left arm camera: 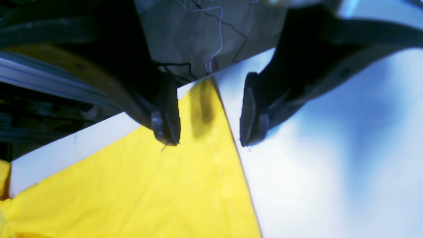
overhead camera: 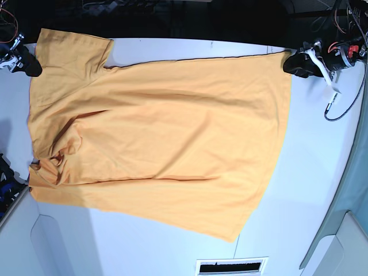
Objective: Layout the t-shirt on the table in an organized manner, then fold the t-shirt properly
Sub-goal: 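Pull the shirt corners apart with both grippers to flatten it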
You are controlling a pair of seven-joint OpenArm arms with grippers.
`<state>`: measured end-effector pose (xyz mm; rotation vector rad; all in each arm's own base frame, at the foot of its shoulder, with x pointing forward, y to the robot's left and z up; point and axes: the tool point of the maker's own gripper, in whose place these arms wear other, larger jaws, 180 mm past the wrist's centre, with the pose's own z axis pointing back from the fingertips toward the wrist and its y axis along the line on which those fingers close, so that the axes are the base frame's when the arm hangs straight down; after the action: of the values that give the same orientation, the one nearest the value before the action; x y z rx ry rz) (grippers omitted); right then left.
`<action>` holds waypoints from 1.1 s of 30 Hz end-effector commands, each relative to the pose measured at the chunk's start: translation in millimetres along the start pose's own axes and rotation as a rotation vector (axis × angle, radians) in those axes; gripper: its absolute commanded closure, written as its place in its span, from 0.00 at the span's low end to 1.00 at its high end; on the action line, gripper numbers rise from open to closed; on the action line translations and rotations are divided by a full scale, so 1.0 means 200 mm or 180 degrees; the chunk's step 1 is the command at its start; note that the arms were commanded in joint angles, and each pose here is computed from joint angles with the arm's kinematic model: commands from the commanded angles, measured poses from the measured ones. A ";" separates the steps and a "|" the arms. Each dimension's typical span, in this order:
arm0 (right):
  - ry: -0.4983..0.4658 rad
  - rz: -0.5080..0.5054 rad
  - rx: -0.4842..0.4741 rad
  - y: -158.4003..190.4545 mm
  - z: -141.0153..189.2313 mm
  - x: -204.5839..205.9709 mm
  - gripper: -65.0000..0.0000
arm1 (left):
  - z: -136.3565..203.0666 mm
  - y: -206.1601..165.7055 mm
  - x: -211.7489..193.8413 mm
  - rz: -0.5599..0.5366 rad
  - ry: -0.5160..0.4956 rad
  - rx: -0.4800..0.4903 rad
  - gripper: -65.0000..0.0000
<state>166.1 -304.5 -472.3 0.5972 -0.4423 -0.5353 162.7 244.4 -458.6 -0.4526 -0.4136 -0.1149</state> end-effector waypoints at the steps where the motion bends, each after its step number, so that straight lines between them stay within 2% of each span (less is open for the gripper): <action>1: 0.0176 0.0054 -0.0108 -0.02 0.01 -0.04 0.65 | 0.01 0.00 -0.01 -0.0051 0.0073 0.0011 0.49; 3: 0.0158 0.0083 -0.0067 0.01 0.00 -0.04 0.67 | -0.01 -0.02 -0.02 -0.0072 0.0091 -0.0026 0.54; 8: 0.0119 0.0132 -0.0005 0.06 -0.03 -0.04 1.00 | -0.07 -0.10 -0.02 -0.0146 0.0030 -0.0173 0.99; 12: 0.0173 0.0126 0.0010 0.07 -0.03 -0.06 1.00 | -0.09 -0.14 0.01 -0.0182 -0.0092 -0.0246 1.00; 16: 0.0271 0.0140 0.0125 0.11 0.01 -0.09 1.00 | -0.04 -0.15 0.07 -0.0113 -0.0177 -0.0333 1.00; 25: 0.0208 0.0561 -0.0122 0.11 0.28 -0.17 1.00 | 0.12 -0.21 0.13 -0.0531 -0.0175 -0.0348 1.00; 33: 0.0036 0.0798 -0.0314 0.12 0.51 -0.16 1.00 | 0.24 -0.11 0.25 -0.0489 -0.0447 -0.0148 1.00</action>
<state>88.2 -303.6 -398.4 0.4511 -0.4365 -0.3310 180.5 241.8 -399.6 -0.4750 -0.5577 -0.2267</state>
